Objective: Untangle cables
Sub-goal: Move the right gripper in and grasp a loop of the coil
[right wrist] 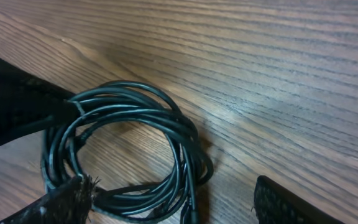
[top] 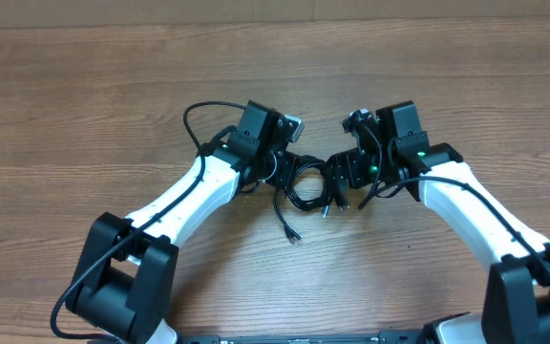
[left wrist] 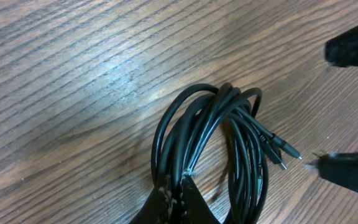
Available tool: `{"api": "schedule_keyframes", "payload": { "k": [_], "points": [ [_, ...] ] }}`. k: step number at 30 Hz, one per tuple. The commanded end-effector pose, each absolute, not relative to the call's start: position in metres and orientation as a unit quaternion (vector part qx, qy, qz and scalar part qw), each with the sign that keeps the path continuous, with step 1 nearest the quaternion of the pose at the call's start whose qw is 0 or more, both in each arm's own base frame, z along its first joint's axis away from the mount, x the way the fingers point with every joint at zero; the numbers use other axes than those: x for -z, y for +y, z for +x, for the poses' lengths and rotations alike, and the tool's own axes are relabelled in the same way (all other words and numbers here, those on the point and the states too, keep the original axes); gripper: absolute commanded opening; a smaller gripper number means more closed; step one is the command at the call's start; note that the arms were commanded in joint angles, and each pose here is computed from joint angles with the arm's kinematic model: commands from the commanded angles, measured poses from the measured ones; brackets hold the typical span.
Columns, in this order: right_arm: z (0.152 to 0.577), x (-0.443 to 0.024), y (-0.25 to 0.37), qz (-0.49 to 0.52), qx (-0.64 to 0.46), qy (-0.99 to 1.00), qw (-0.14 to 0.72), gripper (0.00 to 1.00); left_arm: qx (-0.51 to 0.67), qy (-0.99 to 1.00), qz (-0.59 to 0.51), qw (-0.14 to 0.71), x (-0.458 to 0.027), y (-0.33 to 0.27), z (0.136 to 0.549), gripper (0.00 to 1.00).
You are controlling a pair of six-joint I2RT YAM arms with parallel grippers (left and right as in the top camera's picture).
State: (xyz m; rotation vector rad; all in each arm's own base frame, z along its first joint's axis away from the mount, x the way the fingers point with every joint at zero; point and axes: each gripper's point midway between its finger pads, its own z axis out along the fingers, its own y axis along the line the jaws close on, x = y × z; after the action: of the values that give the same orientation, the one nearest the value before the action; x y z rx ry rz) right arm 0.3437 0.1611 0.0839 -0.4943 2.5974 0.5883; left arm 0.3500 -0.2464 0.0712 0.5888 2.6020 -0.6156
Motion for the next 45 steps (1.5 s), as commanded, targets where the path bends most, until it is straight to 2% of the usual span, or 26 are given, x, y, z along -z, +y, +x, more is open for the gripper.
{"api": "schedule_keyframes", "payload": {
  "k": [1, 4, 23, 26, 30, 37, 45],
  "points": [
    [0.351, -0.082, 0.166, -0.186, -0.213, 0.934, 0.22, 0.8, 0.241, 0.917, 0.225, 0.225, -0.095, -0.257, 0.356, 0.04],
    [0.351, -0.073, 0.166, -0.185, -0.213, 0.935, 0.214, 0.76, 0.252, 0.913, 0.227, 0.225, -0.1, -0.259, 0.355, 0.04],
    [0.347, -0.034, 0.168, -0.182, -0.221, 0.941, 0.181, 0.75, 0.278, 0.905, 0.233, 0.222, -0.108, -0.267, 0.353, 0.04],
    [0.347, -0.031, 0.169, -0.182, -0.221, 0.941, 0.179, 0.65, 0.279, 0.906, 0.23, 0.221, -0.108, -0.268, 0.353, 0.04],
    [0.348, -0.031, 0.169, -0.182, -0.221, 0.941, 0.18, 0.47, 0.28, 0.906, 0.227, 0.221, -0.108, -0.268, 0.353, 0.04],
    [0.348, -0.027, 0.169, -0.181, -0.221, 0.942, 0.176, 0.39, 0.28, 0.906, 0.227, 0.22, -0.108, -0.268, 0.353, 0.04],
    [0.349, -0.023, 0.169, -0.181, -0.221, 0.942, 0.175, 0.37, 0.28, 0.907, 0.226, 0.22, -0.108, -0.268, 0.353, 0.04]
  ]
}}
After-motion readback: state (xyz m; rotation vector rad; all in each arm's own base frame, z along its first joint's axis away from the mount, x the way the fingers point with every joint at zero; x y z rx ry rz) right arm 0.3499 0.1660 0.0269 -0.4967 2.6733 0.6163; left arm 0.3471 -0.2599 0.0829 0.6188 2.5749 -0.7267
